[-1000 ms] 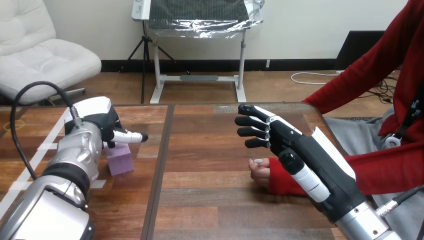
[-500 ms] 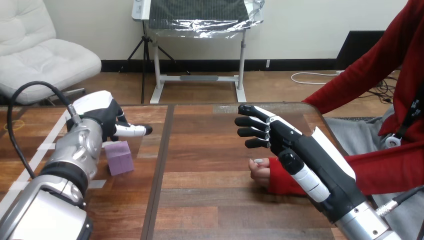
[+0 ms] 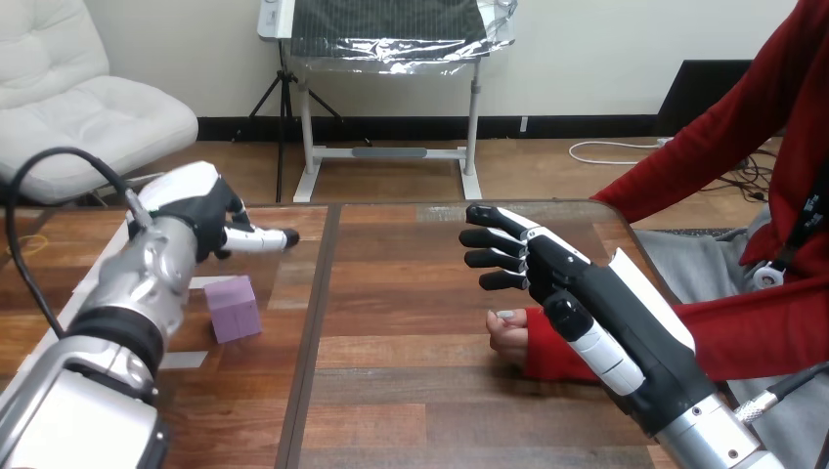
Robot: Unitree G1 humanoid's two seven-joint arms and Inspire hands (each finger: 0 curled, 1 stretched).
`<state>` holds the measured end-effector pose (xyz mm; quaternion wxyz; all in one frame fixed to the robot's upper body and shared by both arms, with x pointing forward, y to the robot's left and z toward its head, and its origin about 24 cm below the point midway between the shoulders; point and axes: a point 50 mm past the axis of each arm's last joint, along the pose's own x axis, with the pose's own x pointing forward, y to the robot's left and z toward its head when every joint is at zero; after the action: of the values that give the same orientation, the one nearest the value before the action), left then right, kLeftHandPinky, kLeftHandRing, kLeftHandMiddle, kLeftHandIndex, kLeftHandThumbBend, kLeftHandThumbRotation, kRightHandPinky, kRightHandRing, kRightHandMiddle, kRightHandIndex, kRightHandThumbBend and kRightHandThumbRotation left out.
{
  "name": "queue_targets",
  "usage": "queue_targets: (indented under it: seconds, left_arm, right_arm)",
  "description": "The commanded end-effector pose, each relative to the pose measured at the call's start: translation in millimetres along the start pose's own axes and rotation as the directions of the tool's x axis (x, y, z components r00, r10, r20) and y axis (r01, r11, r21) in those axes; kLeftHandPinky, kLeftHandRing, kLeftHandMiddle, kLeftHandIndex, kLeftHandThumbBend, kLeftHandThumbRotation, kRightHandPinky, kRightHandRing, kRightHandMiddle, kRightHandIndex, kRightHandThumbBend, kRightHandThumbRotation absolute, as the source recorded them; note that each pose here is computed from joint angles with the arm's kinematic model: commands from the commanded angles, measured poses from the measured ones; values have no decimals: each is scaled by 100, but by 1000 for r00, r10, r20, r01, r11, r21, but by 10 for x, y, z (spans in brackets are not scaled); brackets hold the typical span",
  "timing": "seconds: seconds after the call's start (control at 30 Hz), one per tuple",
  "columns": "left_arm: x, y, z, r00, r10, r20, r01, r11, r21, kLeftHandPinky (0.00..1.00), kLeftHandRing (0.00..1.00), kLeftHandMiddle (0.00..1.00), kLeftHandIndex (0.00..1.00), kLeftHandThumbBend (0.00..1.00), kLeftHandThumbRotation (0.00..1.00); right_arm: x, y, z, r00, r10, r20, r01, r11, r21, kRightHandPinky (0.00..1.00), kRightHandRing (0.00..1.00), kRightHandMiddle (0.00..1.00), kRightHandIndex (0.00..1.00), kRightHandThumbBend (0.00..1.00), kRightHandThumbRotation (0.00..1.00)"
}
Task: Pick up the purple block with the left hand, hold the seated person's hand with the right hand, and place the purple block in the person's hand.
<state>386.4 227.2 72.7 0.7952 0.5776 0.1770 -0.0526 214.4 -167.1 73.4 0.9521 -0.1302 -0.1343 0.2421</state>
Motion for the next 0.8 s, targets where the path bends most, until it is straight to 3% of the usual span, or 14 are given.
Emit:
queue_targets:
  seconds: [0.0, 0.37, 0.77]
  left_arm:
    - [-9, 483, 213, 989, 113, 90, -113, 994, -11, 0, 5, 11, 23, 62, 57]
    - [-47, 619, 272, 980, 154, 128, -157, 988, 13, 0, 4, 10, 17, 64, 59]
    - [-83, 679, 315, 971, 183, 151, -193, 979, 57, 5, 12, 21, 36, 67, 59]
  right_arm:
    - [96, -104, 105, 998, -28, 55, 30, 998, -46, 79, 84, 87, 90, 97, 100]
    - [95, -105, 103, 998, -35, 47, 37, 998, -47, 78, 83, 86, 90, 96, 100]
    - [98, -103, 98, 998, -34, 43, 37, 998, -52, 79, 84, 86, 90, 97, 100]
